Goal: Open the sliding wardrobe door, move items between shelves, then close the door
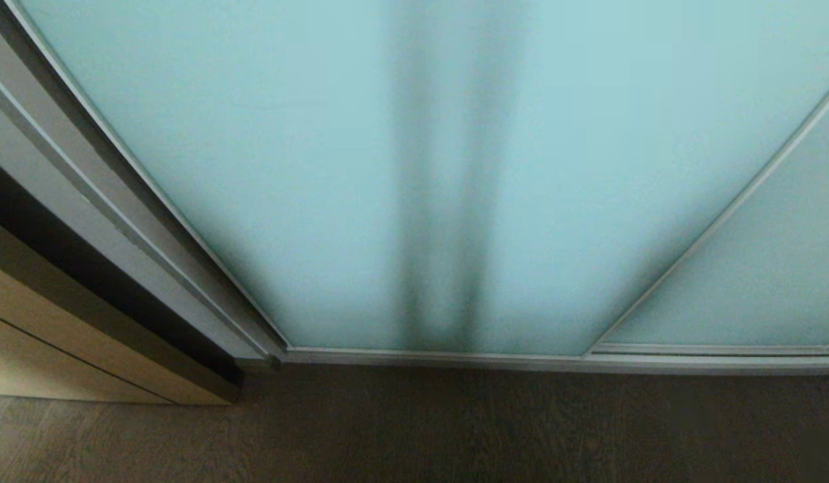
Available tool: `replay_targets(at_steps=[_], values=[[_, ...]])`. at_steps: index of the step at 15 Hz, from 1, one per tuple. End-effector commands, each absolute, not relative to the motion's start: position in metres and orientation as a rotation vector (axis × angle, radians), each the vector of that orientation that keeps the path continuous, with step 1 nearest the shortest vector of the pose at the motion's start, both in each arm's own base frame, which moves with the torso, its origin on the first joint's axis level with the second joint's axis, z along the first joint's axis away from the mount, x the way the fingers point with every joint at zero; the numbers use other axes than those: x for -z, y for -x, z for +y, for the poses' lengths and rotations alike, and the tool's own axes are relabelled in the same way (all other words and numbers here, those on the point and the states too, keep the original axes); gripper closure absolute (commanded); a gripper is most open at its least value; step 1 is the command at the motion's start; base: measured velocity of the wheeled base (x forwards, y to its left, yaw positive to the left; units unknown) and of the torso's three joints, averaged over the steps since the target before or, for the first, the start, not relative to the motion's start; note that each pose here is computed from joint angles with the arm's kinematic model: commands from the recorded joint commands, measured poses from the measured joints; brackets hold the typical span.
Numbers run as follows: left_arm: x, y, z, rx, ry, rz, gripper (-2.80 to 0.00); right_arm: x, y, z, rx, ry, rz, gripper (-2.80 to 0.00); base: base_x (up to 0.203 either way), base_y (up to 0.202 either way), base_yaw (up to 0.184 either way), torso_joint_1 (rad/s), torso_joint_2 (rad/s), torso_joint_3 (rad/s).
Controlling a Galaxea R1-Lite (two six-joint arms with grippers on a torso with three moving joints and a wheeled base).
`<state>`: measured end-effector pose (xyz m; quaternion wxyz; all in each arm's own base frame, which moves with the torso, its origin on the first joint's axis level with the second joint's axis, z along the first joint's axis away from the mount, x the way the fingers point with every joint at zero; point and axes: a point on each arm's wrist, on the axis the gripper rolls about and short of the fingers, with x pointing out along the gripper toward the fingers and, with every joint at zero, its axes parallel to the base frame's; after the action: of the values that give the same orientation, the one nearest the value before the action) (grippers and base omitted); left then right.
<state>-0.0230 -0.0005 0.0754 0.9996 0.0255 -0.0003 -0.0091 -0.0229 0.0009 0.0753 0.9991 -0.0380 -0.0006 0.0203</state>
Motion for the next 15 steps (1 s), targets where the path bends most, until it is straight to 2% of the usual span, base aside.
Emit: replay_targets(at_steps=[1, 15], values=[[-0.0754, 0.0227, -0.0004, 0.017, -0.046, 0.003, 0.00, -0.0749, 0.0228, 0.0009, -0.043, 0.077, 0.000, 0.00, 0.000, 0.000, 0.000, 0.000, 0.00, 0.000], [-0.0754, 0.0227, -0.0004, 0.017, -0.046, 0.003, 0.00, -0.0749, 0.0228, 0.0009, -0.041, 0.077, 0.000, 0.00, 0.000, 0.000, 0.000, 0.000, 0.00, 0.000]])
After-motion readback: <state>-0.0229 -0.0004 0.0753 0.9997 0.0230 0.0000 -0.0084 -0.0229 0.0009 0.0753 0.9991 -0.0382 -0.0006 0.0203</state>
